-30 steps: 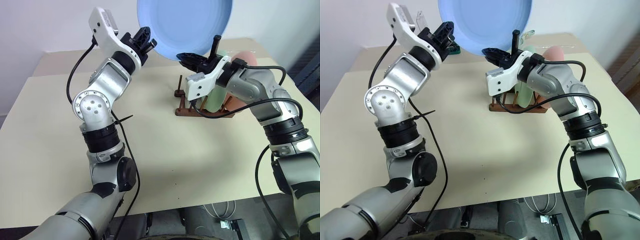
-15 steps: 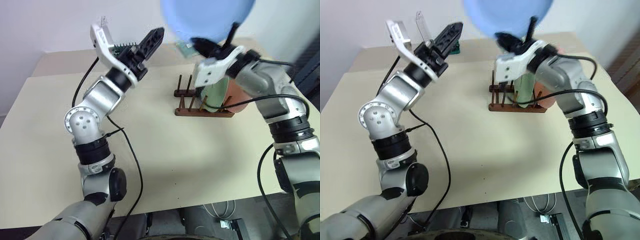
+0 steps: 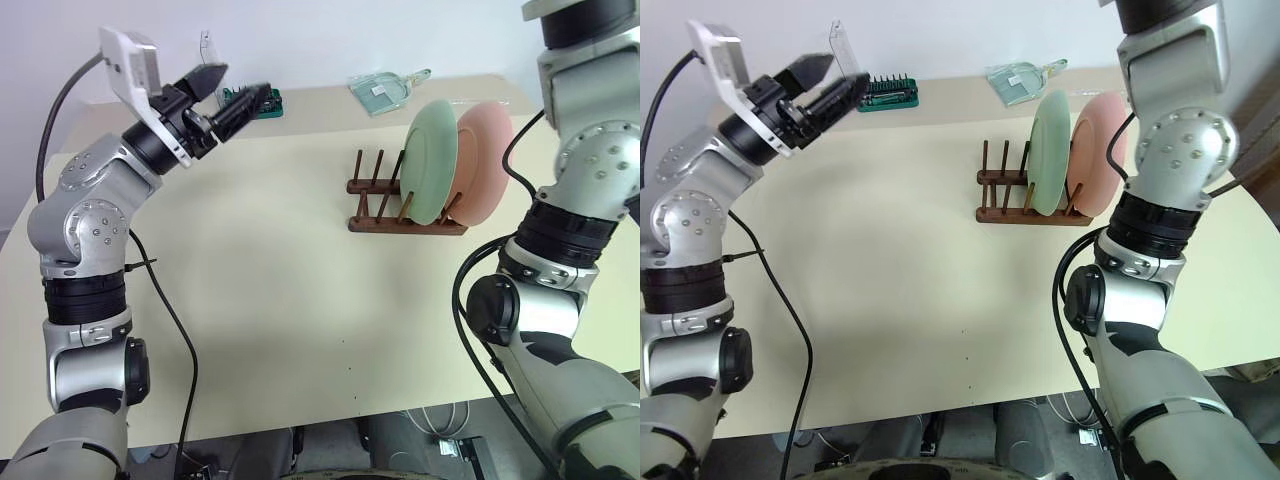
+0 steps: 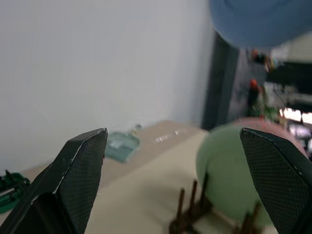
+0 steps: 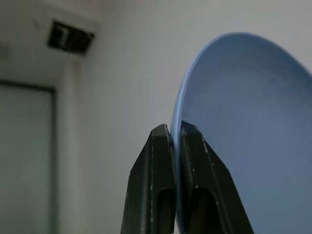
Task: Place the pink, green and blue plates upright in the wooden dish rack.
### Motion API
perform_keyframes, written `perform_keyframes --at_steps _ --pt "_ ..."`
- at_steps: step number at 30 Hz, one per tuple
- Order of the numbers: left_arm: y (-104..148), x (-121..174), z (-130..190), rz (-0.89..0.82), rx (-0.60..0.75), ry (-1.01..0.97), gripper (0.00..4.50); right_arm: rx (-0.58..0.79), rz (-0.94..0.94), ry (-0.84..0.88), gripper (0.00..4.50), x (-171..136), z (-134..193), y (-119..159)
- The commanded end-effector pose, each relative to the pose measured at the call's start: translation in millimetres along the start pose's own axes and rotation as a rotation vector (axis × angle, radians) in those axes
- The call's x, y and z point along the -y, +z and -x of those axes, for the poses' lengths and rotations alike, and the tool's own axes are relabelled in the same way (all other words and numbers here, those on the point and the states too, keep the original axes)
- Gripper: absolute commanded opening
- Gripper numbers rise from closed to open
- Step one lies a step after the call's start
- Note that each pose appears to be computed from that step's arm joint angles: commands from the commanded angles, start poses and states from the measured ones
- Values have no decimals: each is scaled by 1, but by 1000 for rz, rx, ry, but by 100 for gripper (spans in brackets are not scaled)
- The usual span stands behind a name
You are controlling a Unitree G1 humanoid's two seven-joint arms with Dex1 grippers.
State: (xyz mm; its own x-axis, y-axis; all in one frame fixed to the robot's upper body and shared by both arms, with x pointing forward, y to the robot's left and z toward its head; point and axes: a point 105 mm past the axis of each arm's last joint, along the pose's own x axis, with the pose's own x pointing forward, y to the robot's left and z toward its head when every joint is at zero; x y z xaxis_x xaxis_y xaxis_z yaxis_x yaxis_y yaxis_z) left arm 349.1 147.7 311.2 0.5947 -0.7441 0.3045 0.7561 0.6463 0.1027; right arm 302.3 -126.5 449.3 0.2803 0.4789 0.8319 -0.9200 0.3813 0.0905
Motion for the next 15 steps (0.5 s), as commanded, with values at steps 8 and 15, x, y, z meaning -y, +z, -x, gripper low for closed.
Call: perform_keyframes --at_steps 8,15 --pt "3 25 31 -165 -99 -324 443 -119 -361 -151 0 19 51 -28" --pt "-8 25 44 -124 -177 -396 443 -183 -349 -267 0 44 79 -47"
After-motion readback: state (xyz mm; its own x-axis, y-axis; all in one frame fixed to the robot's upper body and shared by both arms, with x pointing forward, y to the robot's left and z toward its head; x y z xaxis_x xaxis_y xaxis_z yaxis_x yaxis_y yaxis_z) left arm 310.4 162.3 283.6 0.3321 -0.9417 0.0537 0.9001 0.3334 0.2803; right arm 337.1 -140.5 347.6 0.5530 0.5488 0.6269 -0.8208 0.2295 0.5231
